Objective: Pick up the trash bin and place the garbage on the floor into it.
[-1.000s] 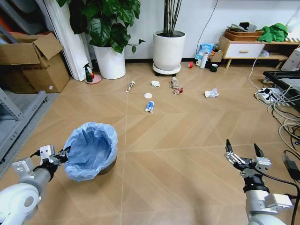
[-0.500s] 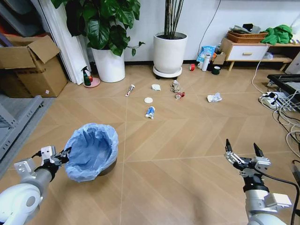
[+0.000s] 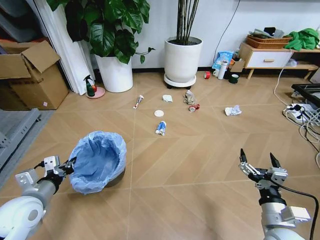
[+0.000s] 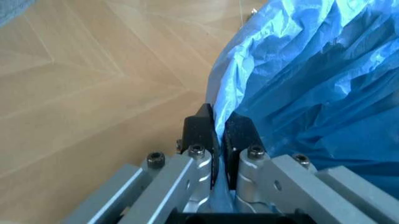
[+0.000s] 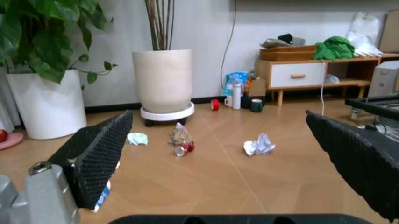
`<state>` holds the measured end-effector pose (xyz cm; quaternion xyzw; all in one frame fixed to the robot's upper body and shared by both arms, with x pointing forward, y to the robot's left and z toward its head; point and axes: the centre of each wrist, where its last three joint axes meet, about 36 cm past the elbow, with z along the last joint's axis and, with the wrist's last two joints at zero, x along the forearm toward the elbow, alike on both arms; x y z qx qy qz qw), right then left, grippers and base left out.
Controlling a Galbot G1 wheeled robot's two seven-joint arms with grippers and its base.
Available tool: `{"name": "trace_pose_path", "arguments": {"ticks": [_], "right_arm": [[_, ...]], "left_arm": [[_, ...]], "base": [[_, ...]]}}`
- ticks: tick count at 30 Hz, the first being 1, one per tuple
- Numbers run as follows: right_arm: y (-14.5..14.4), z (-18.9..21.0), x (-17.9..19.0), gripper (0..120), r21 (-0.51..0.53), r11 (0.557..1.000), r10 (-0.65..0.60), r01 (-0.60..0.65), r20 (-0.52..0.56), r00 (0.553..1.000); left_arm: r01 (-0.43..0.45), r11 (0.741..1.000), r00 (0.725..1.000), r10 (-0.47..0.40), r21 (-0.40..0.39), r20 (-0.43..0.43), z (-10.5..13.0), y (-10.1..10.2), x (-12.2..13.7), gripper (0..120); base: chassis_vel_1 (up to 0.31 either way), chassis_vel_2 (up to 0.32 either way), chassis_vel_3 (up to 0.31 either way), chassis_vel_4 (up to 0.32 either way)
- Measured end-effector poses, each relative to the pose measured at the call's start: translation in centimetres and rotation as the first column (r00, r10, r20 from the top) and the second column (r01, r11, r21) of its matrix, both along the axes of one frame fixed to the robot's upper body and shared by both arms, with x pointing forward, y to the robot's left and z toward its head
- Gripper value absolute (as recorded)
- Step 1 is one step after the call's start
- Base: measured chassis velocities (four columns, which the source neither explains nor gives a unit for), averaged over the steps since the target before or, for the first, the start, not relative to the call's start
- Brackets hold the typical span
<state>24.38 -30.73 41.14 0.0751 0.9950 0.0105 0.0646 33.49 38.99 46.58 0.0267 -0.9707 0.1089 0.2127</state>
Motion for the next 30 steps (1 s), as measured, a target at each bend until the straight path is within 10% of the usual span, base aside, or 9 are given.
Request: {"name": "trace_pose_path", "arguments": {"ticks": [30], "right_arm": [[-0.04, -0.22, 0.28, 100, -0.002, 1.000, 0.015, -0.015, -0.005, 1.000]], "left_arm": [[0.009, 1.000, 1.000, -0.009, -0.003, -0.015, -0.85, -0.66, -0.42, 0]], "base": [[-0.183, 0.179, 0.181, -0.178]]}}
